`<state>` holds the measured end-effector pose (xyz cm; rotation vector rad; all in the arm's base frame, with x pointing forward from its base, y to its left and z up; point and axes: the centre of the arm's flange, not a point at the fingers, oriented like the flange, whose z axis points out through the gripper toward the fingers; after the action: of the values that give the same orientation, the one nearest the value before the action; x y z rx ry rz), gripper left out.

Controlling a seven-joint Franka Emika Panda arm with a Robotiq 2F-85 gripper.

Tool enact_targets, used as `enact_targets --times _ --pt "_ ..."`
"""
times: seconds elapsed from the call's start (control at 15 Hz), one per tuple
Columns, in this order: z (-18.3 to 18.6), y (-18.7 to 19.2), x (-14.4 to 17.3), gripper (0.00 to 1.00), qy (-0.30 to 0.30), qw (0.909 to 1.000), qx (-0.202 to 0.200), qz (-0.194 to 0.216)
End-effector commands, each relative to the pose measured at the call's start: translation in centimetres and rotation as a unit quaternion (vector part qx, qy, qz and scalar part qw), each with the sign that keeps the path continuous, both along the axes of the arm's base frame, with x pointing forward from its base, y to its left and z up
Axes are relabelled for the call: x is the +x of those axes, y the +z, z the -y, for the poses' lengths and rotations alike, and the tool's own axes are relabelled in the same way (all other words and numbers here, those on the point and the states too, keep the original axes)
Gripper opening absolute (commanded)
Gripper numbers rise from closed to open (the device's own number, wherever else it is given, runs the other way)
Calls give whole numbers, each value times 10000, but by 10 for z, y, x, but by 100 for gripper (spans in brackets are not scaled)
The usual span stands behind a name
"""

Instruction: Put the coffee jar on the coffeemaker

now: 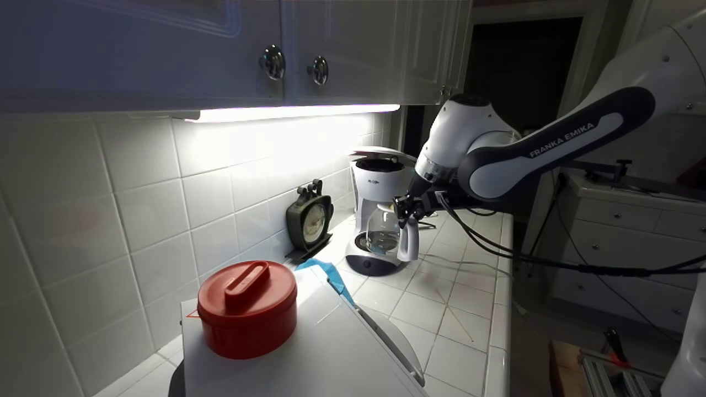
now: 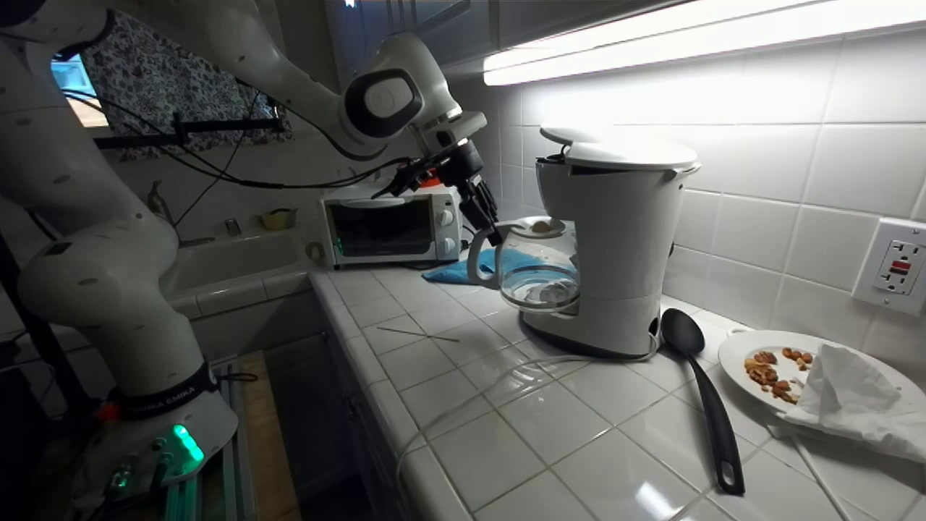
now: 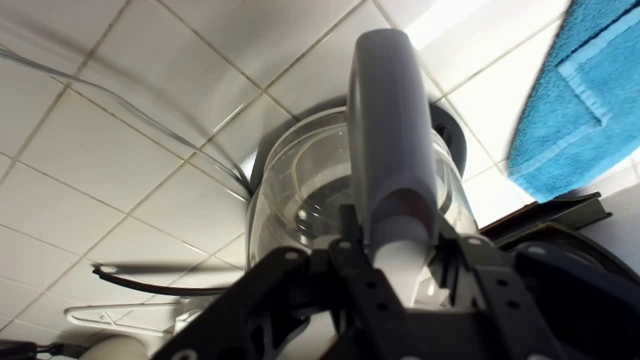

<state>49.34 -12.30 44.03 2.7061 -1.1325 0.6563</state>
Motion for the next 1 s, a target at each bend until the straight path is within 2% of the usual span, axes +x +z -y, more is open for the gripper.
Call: enact_targets --times 0.0,0.93 --pt "9 9 16 9 19 10000 -16 22" --pt "22 4 44 9 -49 9999 -50 -83"
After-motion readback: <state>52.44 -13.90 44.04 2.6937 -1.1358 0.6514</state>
